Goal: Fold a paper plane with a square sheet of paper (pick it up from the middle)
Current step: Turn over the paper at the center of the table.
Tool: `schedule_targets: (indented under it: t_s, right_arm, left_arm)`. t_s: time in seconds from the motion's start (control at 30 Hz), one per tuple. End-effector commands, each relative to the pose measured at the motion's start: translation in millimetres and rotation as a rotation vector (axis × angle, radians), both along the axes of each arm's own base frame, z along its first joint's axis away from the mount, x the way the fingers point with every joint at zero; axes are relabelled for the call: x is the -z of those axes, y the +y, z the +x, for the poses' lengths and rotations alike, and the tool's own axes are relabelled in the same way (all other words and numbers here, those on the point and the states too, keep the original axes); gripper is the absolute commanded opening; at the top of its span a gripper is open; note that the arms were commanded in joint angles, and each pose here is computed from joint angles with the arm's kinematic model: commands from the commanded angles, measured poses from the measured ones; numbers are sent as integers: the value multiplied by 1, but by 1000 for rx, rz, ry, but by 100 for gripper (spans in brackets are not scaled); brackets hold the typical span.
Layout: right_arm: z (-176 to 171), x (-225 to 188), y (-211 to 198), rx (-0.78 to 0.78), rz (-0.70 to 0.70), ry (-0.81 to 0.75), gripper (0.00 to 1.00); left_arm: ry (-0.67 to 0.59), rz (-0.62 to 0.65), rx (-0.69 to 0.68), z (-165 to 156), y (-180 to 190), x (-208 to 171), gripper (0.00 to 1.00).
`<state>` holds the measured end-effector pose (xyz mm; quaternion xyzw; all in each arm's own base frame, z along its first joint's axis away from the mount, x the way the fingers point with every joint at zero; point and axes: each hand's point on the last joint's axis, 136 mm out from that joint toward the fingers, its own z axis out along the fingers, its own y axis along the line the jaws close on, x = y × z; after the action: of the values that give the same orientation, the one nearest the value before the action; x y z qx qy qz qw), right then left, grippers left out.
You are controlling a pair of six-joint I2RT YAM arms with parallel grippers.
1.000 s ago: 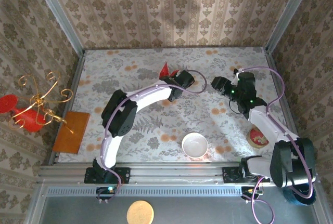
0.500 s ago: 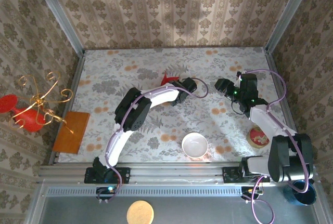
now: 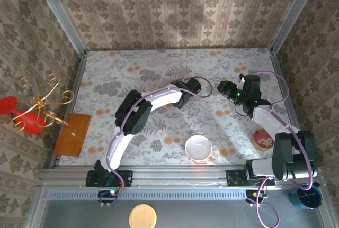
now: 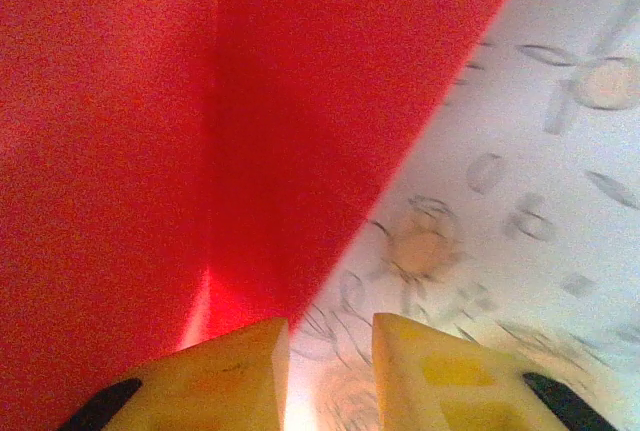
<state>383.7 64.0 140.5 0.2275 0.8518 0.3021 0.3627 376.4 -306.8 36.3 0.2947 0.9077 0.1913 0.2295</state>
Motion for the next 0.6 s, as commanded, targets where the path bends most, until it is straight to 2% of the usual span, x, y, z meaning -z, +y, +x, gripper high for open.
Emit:
schedule_targets:
  t_s: [0.0, 0.17, 0.3, 0.43, 0.57]
  right_arm:
    - [5, -5, 0, -1, 14, -11, 67]
    - [7, -10, 0, 2, 7, -20, 68]
    - [7, -10, 3, -12, -17, -25, 69]
    - [6, -2, 12, -28, -29, 4, 68]
    - [8, 9, 28, -54, 21, 51, 68]
  left_arm:
    - [44, -232, -41, -26, -24, -32, 31]
    - [129, -457, -71, -57, -42, -53, 39]
    - [155, -628, -98, -64, -42, -74, 47]
    - [167, -834, -161, -49, -24, -87, 56]
    - [191, -969, -225, -25, -2, -82, 58]
